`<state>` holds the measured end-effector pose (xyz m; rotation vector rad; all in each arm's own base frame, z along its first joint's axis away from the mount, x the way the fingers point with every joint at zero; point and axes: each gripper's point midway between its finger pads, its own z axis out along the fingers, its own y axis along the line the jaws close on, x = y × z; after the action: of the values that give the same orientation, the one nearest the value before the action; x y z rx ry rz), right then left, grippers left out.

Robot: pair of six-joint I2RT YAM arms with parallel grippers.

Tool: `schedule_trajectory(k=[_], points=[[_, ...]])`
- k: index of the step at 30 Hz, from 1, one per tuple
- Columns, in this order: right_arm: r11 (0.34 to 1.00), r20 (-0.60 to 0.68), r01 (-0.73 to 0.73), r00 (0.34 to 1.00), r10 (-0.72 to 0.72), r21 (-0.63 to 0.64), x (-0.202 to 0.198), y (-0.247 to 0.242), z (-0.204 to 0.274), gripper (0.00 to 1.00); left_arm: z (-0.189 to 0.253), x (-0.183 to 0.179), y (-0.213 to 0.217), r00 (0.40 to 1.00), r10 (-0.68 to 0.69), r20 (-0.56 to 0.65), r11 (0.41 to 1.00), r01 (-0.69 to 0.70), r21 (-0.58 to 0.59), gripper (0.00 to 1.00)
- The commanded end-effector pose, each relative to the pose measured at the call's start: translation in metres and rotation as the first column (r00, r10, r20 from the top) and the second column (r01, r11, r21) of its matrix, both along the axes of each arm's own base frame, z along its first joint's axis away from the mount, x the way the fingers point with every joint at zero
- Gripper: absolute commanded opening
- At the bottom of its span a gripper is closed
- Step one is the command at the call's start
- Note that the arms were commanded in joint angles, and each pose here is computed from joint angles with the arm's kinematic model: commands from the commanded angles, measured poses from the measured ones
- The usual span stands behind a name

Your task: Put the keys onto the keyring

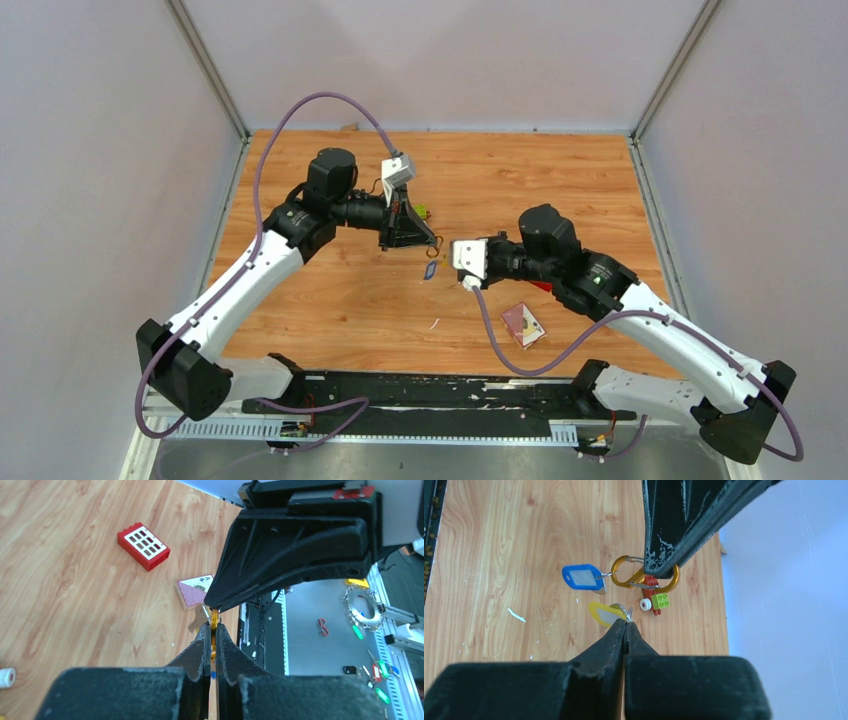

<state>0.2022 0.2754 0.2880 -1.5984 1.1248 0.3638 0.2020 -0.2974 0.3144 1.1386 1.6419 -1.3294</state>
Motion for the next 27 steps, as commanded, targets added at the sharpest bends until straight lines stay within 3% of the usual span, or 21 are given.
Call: schedule_trajectory(k=[1,8,27], points=[[1.000,0.115,0.029,0.993,-0.029,0.009,0.005,0.003,0.011,0.00,0.000,-0.001,-0.001,1.000,0.001,-0.031,1.000,0.000,0.020,0.00],[0.999,0.177,0.039,0.983,-0.037,-0.006,0.003,0.008,0.007,0.00,-0.008,-0.002,0.003,0.999,0.027,-0.018,0.999,-0.026,0.030,0.00],[1.000,0.191,0.027,0.981,-0.025,-0.011,-0.001,0.016,0.003,0.00,-0.018,-0.014,0.005,1.000,-0.009,-0.019,1.000,0.009,0.006,0.00]])
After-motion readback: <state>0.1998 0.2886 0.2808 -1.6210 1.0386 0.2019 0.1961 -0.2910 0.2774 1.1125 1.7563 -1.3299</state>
